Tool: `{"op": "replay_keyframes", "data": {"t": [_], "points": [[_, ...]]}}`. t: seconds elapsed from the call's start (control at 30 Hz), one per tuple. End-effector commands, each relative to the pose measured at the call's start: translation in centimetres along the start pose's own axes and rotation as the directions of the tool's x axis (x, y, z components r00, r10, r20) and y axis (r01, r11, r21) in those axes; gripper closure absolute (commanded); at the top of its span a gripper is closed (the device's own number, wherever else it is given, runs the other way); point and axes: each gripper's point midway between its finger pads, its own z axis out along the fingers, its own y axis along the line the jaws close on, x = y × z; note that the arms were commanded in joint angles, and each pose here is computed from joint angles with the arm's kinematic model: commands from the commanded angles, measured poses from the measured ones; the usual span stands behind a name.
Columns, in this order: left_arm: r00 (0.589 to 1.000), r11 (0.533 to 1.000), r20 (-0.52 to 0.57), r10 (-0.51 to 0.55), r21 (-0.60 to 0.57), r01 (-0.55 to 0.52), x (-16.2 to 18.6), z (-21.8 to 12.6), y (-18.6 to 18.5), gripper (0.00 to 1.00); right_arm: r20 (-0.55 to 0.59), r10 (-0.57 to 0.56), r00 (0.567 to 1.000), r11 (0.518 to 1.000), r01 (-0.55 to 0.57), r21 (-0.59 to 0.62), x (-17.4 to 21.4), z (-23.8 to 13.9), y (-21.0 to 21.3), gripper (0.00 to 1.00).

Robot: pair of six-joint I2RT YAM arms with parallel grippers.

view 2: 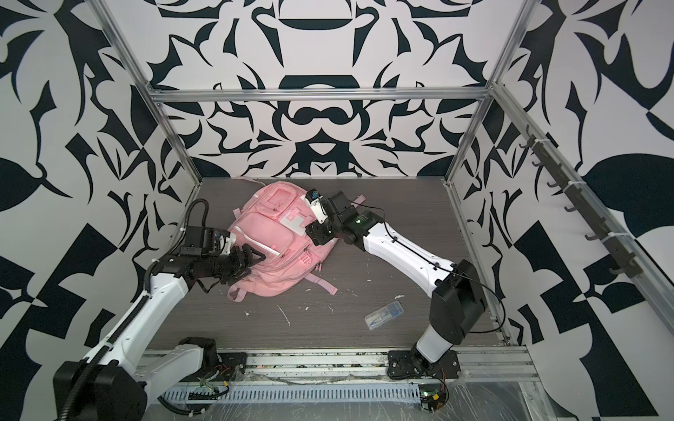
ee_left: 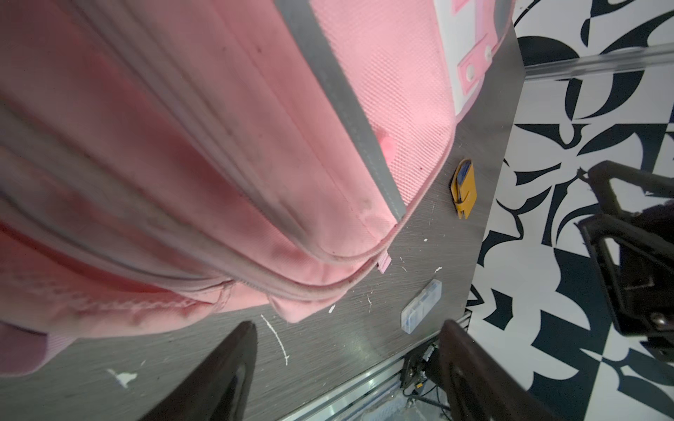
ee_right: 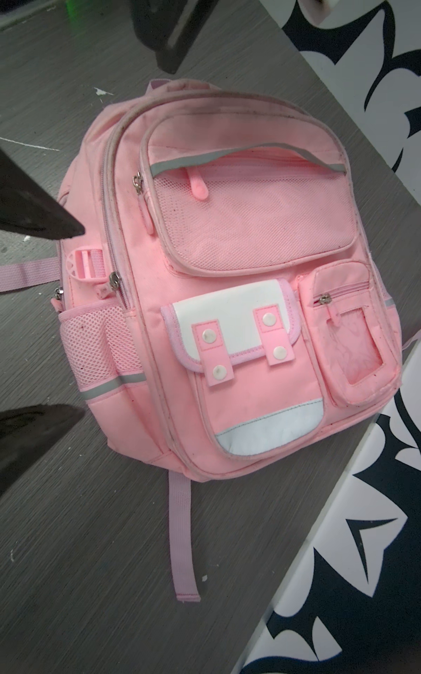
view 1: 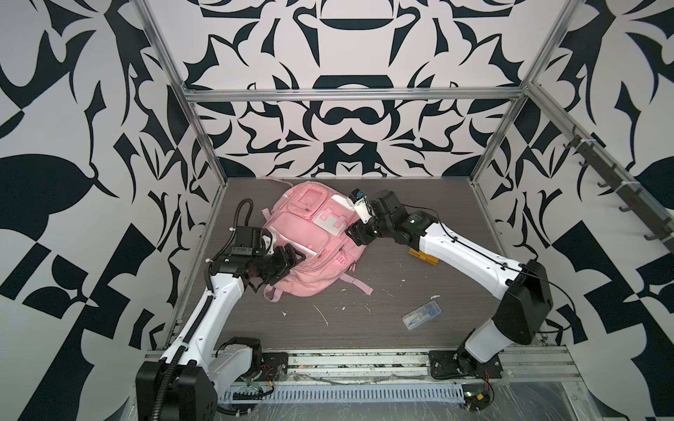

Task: Pack the student bag

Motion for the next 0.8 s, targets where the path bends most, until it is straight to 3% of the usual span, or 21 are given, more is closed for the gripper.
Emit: {"op": "replay_keyframes", "data": {"t": [0.0, 0.23, 0.43, 0.53, 0.77], "points": [[0.999, 0.998, -0.018, 0.041, -0.05, -0.042, -0.1, -0.8, 0.8, 0.19, 0.026, -0.034, 0.999, 0.998, 0.035, -0.05, -0.4, -1.1, 1.0, 0.27], [0.998, 0.999, 0.049, 0.041, -0.019, -0.04, -4.3, -2.0, -0.3, 0.18, 0.007, -0.104, 0.995, 0.967, 0.103, -0.234, 1.5, 0.3, 4.0, 0.3], [0.995, 0.999, 0.094, 0.044, -0.033, -0.041, -8.1, -2.1, 0.0, 0.18, 0.05, -0.162, 0.985, 0.939, 0.17, -0.298, 1.5, 2.1, 5.2, 0.3], [0.996, 0.999, 0.085, 0.008, -0.038, -0.005, -9.9, -1.1, 1.2, 0.1, 0.049, -0.197, 0.979, 0.916, 0.202, -0.348, 1.6, 3.4, 5.9, 0.31], [0.996, 0.994, 0.088, 0.016, -0.107, -0.006, -11.8, -0.6, 3.9, 0.09, 0.036, -0.251, 0.967, 0.89, 0.246, -0.383, 2.2, 6.0, 6.8, 0.31]]}}
